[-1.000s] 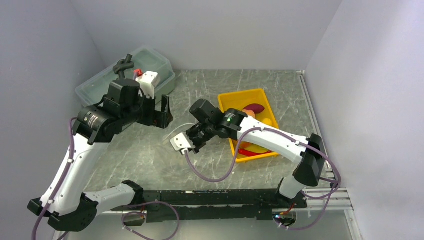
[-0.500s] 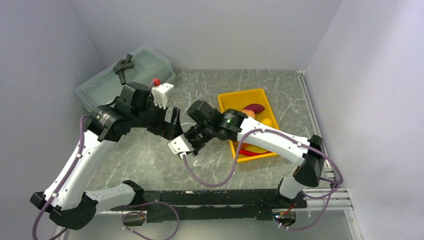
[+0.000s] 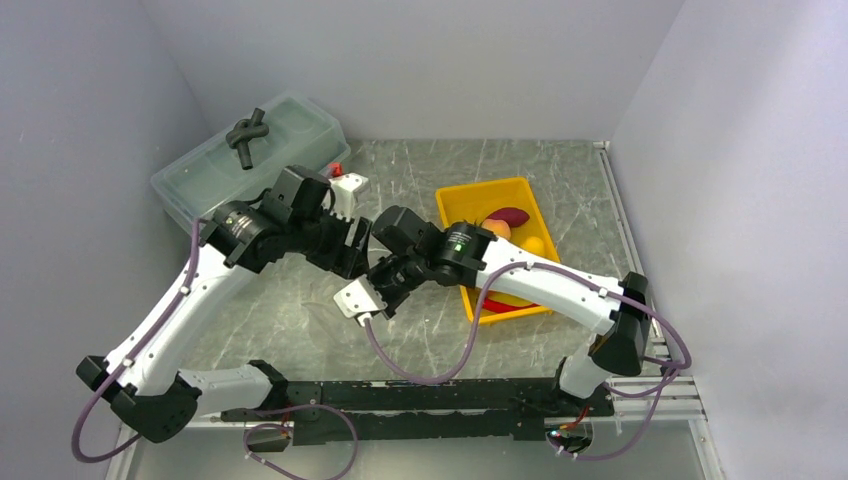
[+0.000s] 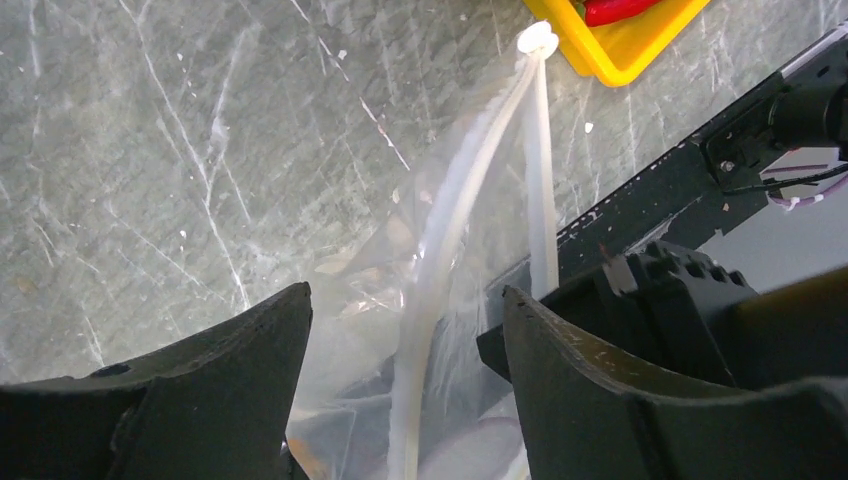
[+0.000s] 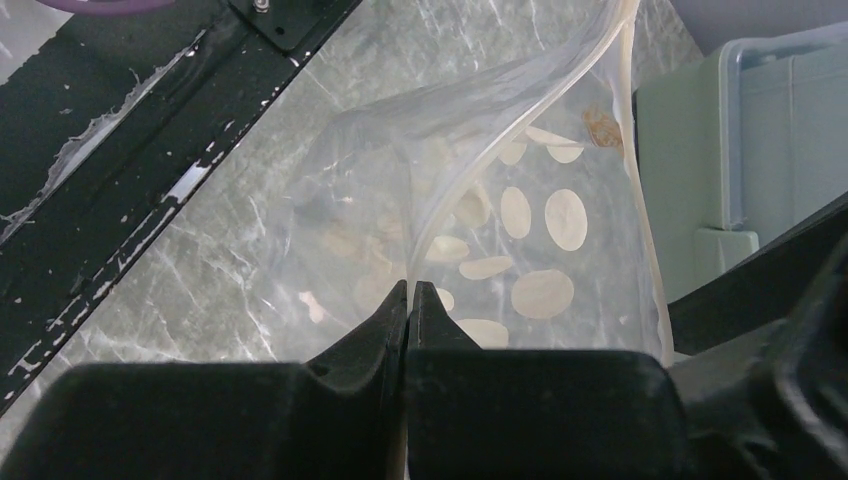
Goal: Place the food in the zip-top bag and seal the zipper
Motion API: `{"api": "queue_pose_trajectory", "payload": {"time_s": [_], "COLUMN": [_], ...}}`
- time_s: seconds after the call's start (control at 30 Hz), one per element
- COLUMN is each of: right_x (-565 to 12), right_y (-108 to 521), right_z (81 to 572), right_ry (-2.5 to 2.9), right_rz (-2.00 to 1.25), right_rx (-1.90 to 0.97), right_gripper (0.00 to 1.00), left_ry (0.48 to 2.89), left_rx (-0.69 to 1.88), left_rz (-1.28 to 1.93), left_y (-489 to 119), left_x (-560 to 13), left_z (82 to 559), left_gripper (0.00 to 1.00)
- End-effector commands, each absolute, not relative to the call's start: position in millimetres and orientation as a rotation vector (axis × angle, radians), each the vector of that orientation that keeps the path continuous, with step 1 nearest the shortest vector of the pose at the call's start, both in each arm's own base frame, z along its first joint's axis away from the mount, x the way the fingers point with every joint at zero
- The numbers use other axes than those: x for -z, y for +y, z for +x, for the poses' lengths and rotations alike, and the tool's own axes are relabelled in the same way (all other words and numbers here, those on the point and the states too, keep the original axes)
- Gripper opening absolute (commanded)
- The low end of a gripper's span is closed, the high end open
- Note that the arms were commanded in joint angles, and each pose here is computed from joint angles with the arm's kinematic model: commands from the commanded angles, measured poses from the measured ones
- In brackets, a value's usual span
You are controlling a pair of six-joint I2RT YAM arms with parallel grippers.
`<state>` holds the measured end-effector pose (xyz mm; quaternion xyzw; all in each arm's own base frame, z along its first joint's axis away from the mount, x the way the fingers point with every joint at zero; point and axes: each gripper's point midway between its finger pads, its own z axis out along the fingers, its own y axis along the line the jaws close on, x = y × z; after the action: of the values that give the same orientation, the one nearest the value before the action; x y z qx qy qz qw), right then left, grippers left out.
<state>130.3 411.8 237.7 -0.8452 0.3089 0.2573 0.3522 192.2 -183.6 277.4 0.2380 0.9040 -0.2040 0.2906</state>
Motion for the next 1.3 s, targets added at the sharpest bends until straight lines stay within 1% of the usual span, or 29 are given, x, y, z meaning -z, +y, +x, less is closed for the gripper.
{"api": "queue_pose_trajectory", "payload": {"time_s": [0.0,0.07,0.23,0.33,0.43,0.47,0.73,1.03,1.27], "right_x": [-267.0,-267.2,-269.4,-271.7,-270.5,-267.3,-258.4,-243.6,-235.8], "right_y": [406.9,404.5,399.8,395.7,390.4,387.9,374.8,358.6,367.7], "right_z": [126.9,126.6,124.8,121.3,116.8,114.8,98.5,68.3,49.3], "right_ry": [0.744,0.744,0.752,0.755,0.769,0.773,0.819,0.900,0.944], "right_rz": [-2.128,-2.121,-2.104,-2.089,-2.074,-2.075,-2.072,-2.071,-2.038], "right_rx": [-0.632,-0.624,-0.618,-0.619,-0.626,-0.631,-0.655,-0.742,-0.835], "right_gripper": [0.00,0.00,0.00,0.00,0.00,0.00,0.00,0.00,0.00], "left_ry": [2.425,2.437,2.449,2.469,2.481,2.477,2.422,2.338,2.258], "left_rx": [0.514,0.488,0.437,0.399,0.343,0.313,0.155,-0.125,-0.162], "left_rz": [0.665,0.653,0.638,0.619,0.577,0.558,0.435,0.262,0.183], "left_y": [-185.3,-183.1,-179.9,-178.4,-174.9,-172.1,-157.7,-121.1,-111.0], "left_x": [-271.0,-268.4,-265.5,-261.6,-259.0,-259.0,-268.9,-285.1,-302.4], "left_z": [194.7,196.9,203.0,208.5,216.3,220.4,246.1,271.1,278.2], "left_gripper": [0.71,0.66,0.44,0.27,0.03,0.00,0.00,0.00,0.00]}}
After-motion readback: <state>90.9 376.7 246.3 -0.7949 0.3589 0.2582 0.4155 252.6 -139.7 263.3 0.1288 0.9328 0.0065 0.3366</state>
